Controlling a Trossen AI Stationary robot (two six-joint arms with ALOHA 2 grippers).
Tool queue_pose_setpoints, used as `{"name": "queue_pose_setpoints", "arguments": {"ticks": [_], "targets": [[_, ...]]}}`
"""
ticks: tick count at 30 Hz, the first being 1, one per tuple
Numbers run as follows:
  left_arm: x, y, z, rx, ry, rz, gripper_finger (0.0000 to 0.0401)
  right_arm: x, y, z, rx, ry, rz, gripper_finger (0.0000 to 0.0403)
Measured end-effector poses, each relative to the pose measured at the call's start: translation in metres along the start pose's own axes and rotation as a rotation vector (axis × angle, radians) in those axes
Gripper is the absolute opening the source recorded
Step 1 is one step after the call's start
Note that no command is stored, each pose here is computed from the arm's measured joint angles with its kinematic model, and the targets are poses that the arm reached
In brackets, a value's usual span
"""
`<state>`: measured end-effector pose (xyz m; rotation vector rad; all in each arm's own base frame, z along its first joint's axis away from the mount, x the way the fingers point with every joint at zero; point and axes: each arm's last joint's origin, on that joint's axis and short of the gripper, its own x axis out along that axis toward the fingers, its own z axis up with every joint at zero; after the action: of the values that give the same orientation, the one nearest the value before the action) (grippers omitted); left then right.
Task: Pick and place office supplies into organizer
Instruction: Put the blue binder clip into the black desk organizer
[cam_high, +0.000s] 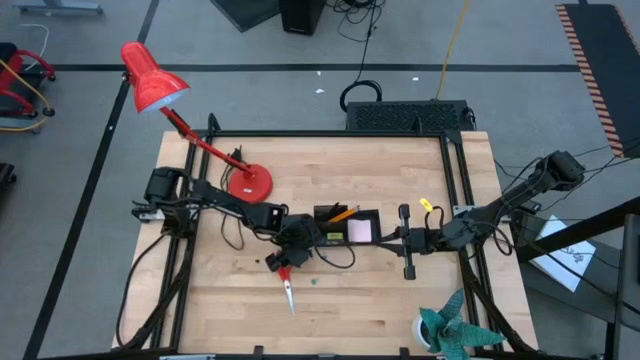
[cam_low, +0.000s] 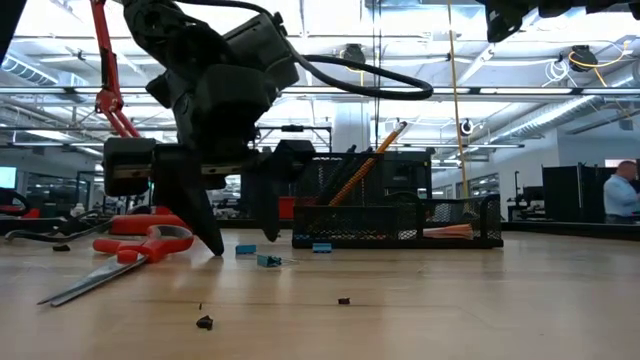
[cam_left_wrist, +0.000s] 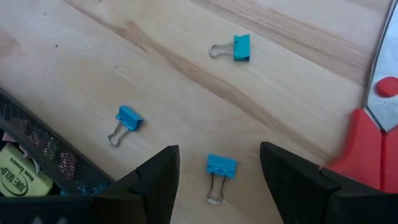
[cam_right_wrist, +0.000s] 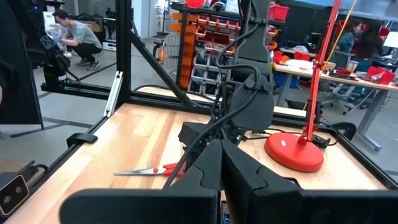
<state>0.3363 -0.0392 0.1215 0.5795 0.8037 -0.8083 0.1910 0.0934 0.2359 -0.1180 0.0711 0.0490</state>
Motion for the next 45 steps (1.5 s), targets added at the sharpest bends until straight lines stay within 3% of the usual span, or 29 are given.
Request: {"name": "queue_pose_setpoints", "arguments": {"ticks": [16, 24, 32, 45], "targets": [[-0.0008, -0.001, -0.0033, -0.011, 0.019, -0.021, 0.0098, 0.0, 0.0, -0.0001, -0.013, 0.001, 0.0, 0.0001], [-0.0006, -0.0005, -0.003, -0.126, 0.015, -0.015, 0.0057, 0.0, -0.0001, -0.0001, -0.021, 0.001, 0.0, 0.0001], [0.0001, 0.0001, -0.0017, -0.201, 0.01, 0.0, 0.0063, 0.0, -0.0001, 0.0, -0.032, 0.0, -0.001, 0.0001], [-0.0016, 0.0005, 0.0031, -0.197, 0.003, 0.042, 0.0059, 0.0, -0.0001, 0.0, -0.039, 0.0, -0.001, 0.0001]]}}
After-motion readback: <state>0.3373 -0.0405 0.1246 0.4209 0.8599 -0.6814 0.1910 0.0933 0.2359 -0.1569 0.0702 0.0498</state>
